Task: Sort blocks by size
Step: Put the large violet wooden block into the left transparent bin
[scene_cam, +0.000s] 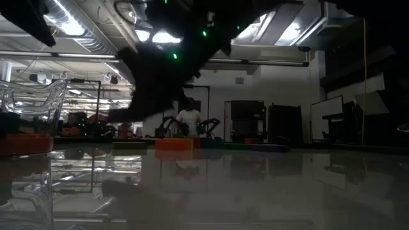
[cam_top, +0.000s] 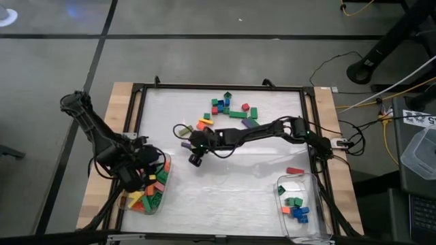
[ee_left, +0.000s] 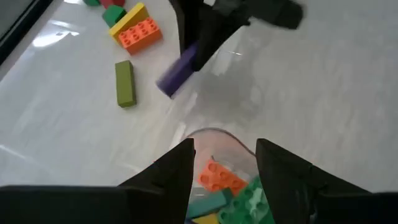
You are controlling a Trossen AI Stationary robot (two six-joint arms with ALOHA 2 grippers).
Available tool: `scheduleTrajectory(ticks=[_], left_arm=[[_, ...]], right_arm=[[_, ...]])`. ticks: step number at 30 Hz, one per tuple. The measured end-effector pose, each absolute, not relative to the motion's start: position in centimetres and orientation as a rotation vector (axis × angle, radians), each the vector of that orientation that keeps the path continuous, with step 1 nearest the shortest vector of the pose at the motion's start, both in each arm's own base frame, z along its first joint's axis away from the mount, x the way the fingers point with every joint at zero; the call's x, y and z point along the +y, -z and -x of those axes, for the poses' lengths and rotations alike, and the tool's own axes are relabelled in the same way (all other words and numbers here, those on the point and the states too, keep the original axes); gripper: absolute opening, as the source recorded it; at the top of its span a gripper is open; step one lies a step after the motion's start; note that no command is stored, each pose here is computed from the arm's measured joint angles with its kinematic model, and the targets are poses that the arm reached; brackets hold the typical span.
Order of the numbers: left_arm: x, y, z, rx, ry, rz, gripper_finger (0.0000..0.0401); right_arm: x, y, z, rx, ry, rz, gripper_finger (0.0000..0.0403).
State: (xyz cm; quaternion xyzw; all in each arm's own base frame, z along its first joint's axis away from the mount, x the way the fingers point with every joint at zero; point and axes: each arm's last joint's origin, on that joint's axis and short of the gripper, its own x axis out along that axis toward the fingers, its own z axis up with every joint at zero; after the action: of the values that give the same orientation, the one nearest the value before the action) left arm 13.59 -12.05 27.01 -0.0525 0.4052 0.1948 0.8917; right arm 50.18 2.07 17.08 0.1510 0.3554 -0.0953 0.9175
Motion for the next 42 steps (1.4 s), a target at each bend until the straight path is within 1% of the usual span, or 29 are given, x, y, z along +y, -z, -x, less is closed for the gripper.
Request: scheduleTrajectory(ticks=[3, 9, 11, 23, 26, 30, 36, 39, 42], left_arm=[[-11.7, -26.1, -13.9, 0.842, -0.426, 0.106, 0.0159], [-11.3, -24.7, -14.8, 0.832, -0.405, 0.069, 0.0159], [-11.3, -24.7, -15.1, 0.826, -0.392, 0.054, 0.0159], [-11.1, -24.5, -15.6, 0.820, -0.370, 0.021, 0.0159], [-11.1, -24.5, -15.6, 0.820, -0.370, 0.020, 0.0159], [-11.1, -24.5, -15.6, 0.824, -0.363, 0.007, 0.0159], [-11.1, -24.5, -15.6, 0.826, -0.361, 0.005, 0.0159], [-11.1, -24.5, -15.6, 0.826, -0.361, 0.005, 0.0159], [-11.1, -24.5, -15.6, 0.826, -0.361, 0.005, 0.0159]], right_arm=[[3.3, -18.4, -50.7, 0.700, 0.136, -0.252, 0.0075], [5.8, -20.3, -51.1, 0.649, 0.034, -0.122, 0.0009], [6.2, -20.5, -51.1, 0.643, 0.031, -0.099, 0.0004], [6.4, -20.3, -51.1, 0.651, 0.042, -0.090, 0.0062], [6.4, -20.3, -51.1, 0.651, 0.033, -0.094, 0.0088], [6.3, -20.0, -51.3, 0.640, 0.077, -0.080, 0.0137], [6.1, -16.8, -51.8, 0.689, 0.179, -0.090, 0.0200], [6.0, -15.3, -52.0, 0.714, 0.200, -0.079, 0.0219], [5.9, -14.2, -52.1, 0.731, 0.223, -0.069, 0.0230]])
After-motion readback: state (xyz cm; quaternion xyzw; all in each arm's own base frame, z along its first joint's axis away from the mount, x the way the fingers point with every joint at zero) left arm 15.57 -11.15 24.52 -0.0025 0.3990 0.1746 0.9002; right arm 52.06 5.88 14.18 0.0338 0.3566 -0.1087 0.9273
